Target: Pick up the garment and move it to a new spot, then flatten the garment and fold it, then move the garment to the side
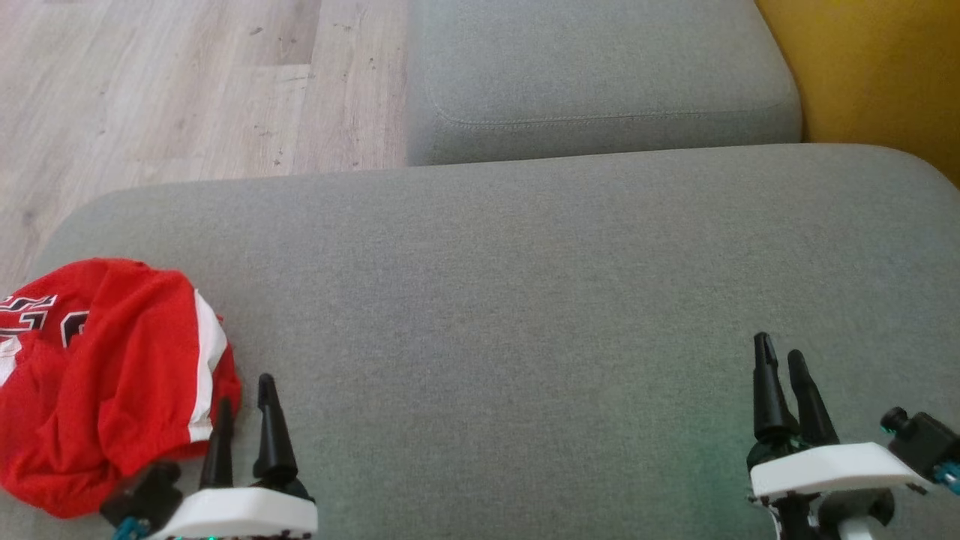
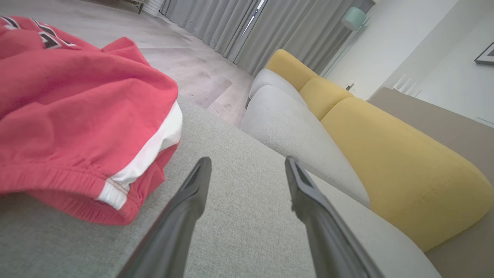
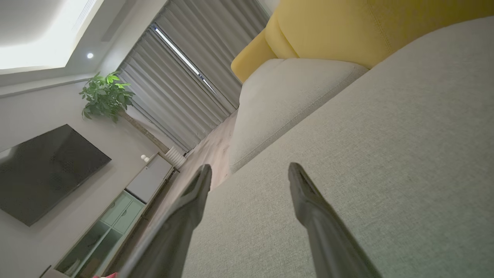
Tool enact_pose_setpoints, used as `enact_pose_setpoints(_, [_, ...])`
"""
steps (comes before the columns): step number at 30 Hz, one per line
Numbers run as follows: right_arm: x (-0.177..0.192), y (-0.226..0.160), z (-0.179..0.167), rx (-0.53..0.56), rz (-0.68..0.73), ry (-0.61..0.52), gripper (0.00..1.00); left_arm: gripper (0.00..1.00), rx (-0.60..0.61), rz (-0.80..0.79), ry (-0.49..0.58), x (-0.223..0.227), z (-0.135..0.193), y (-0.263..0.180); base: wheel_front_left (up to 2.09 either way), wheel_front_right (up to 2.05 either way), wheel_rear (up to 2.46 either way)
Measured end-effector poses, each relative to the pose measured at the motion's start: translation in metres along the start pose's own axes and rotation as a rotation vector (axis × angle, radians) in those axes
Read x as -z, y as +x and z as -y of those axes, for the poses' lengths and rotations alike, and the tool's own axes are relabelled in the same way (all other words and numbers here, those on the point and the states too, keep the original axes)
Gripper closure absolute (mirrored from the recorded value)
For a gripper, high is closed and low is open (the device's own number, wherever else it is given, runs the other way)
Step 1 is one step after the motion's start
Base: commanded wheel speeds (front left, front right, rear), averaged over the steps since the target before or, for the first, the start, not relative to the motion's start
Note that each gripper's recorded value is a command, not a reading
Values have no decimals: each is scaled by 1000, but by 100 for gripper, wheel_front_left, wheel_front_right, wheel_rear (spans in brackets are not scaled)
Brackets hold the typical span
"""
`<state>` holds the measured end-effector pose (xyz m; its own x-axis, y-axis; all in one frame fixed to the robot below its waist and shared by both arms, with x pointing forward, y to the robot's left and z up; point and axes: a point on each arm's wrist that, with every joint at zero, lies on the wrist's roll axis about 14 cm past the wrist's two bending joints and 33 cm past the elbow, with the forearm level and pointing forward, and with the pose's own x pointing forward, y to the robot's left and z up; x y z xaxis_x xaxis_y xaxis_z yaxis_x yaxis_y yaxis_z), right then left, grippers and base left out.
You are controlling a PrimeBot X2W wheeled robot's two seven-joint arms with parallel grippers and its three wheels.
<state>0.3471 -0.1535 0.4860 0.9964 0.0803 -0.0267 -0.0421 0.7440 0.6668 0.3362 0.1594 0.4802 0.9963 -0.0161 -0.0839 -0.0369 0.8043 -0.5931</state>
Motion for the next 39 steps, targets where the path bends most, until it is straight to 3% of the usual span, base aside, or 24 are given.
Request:
enact_pose_setpoints(25, [0,-4,-28,-112,31,-305,0,0,46,24,312,9,10,-11,0,0,0])
enact_pose_setpoints(39, [6,-8,-23,-126,23,-513,0,0,102,82,495,4,25,-15,0,0,0])
